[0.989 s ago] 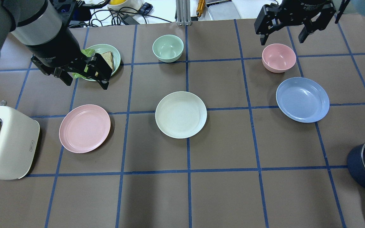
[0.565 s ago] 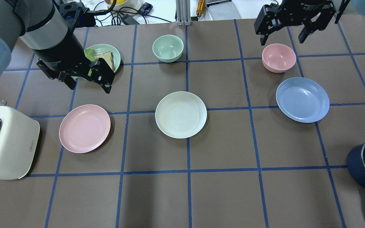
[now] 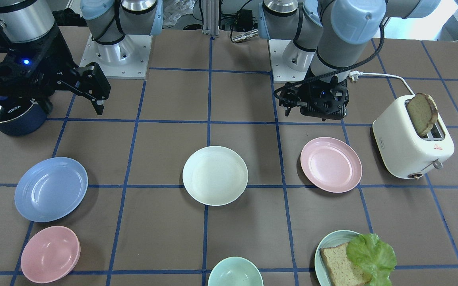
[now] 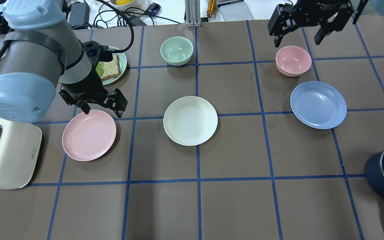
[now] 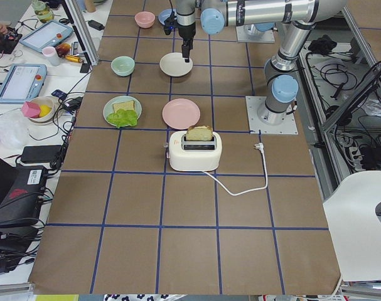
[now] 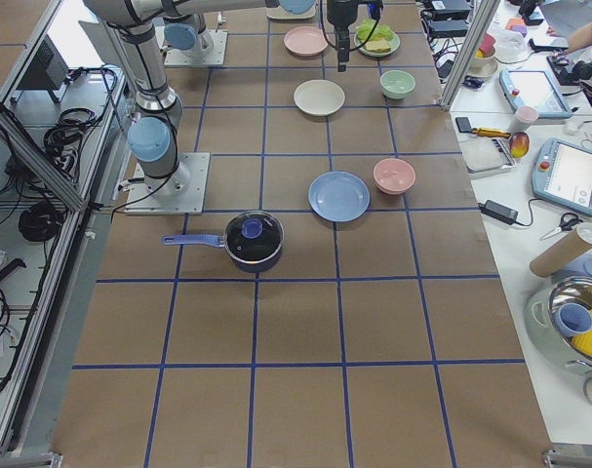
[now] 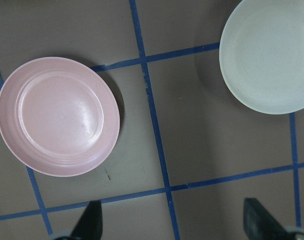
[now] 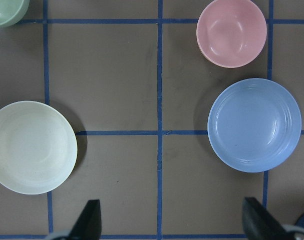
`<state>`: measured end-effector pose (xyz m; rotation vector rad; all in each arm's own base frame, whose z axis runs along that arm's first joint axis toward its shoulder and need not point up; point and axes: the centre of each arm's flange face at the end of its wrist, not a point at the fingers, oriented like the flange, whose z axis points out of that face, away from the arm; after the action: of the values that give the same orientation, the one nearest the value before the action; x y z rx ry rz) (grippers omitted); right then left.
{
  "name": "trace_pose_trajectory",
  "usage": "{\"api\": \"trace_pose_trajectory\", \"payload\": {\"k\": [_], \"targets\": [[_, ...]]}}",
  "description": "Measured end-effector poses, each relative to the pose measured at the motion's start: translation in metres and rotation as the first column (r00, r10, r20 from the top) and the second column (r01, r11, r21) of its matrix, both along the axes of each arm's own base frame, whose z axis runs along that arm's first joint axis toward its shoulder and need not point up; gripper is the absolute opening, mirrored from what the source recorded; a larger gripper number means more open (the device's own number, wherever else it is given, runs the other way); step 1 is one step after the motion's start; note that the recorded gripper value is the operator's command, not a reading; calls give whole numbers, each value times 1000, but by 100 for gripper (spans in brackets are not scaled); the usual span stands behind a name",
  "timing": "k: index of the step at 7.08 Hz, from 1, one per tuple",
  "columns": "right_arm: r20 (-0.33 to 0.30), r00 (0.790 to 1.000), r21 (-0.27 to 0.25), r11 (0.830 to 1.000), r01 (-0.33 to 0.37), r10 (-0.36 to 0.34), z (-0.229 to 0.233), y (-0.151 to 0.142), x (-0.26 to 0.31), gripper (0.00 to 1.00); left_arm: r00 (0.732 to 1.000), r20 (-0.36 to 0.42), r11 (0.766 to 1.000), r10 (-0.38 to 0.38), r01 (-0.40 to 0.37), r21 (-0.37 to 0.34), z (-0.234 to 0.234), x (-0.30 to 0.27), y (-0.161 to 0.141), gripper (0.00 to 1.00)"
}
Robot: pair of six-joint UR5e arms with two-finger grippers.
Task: Stack three plates with pink and blue
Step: 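Move the left gripper from the bread plate over the pink plate, then lower the left gripper and grasp the pink plate's rim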
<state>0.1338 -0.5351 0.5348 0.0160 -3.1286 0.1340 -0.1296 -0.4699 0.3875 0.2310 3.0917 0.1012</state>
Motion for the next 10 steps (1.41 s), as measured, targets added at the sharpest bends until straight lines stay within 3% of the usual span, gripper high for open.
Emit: {"api": "trace_pose_trajectory", "payload": {"k": [3, 6, 10], "targets": [[-1, 1000, 6, 1000, 1, -1, -2, 0, -1, 100, 995, 35, 996, 92, -92, -2, -42, 16, -23, 100], [-1, 1000, 8, 1000, -1, 1, -1, 1, 0, 100, 986, 117, 993, 119, -119, -11, -79, 25, -46, 99], [-3, 1000, 8, 1000, 0, 1, -2, 1, 0, 100, 971, 134, 980, 198, -192, -56, -125, 23, -73, 83]]}}
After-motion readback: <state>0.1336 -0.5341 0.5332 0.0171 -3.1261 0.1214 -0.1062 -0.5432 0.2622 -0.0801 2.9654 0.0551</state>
